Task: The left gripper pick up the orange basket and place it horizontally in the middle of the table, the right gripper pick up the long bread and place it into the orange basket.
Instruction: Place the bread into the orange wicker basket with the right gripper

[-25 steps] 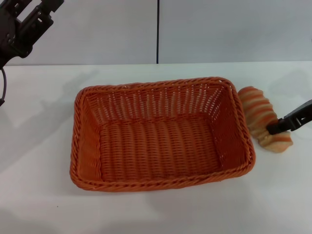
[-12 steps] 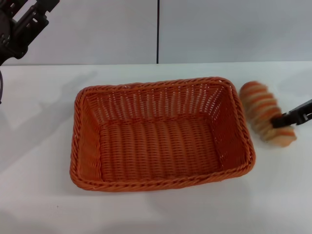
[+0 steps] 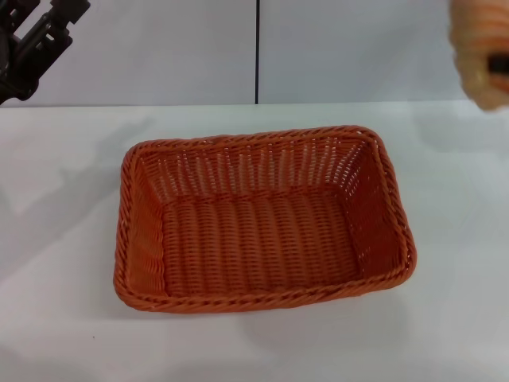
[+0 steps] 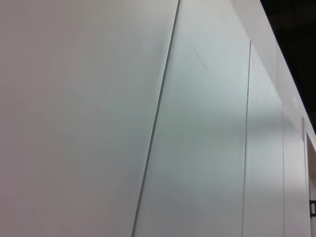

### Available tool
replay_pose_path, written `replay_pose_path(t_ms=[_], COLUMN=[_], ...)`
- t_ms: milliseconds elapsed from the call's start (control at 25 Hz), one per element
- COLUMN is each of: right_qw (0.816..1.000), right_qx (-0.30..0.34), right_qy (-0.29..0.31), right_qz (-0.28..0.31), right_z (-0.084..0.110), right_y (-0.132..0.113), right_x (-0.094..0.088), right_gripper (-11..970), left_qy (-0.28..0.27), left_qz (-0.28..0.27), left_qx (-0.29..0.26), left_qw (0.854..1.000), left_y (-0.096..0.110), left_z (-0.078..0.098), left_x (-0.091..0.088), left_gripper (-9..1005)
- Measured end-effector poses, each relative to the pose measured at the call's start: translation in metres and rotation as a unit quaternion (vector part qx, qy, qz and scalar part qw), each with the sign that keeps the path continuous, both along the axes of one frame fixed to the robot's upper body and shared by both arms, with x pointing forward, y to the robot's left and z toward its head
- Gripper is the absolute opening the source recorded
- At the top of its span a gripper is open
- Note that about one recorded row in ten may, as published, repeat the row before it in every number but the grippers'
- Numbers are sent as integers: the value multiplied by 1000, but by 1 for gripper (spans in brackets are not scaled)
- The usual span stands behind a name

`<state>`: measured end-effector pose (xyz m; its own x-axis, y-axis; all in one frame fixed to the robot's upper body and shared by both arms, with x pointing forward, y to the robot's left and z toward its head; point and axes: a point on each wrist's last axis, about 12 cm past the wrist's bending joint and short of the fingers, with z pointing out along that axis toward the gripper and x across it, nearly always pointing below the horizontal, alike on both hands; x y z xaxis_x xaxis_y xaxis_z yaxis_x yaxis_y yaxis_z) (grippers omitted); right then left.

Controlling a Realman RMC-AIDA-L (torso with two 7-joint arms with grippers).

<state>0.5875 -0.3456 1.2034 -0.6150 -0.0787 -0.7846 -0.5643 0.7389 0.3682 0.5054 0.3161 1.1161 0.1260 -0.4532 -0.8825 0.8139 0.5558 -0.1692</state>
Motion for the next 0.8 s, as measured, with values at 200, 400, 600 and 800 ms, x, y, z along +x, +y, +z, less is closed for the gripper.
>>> replay_pose_path(t_ms=[200, 400, 600, 800], right_qw=[977, 957, 946, 954], right_qx=[121, 127, 105, 47], right_qy=[-109, -93, -53, 14], right_qz=[136, 244, 301, 297], right_z=[24, 16, -7, -18], right_y=[36, 84, 120, 134], right_x=[-17, -19, -13, -1], right_gripper=[195, 194, 186, 185], left_qy=[0, 1, 2, 1], left_qz=[-1, 1, 2, 2], left_qx=[1, 1, 1, 2], left_qw=[1000, 1000, 1000, 1000], left_y=[0, 1, 0, 0], left_z=[0, 0, 0, 1], left_x=[0, 0, 1, 2], left_gripper=[647, 647, 646, 645])
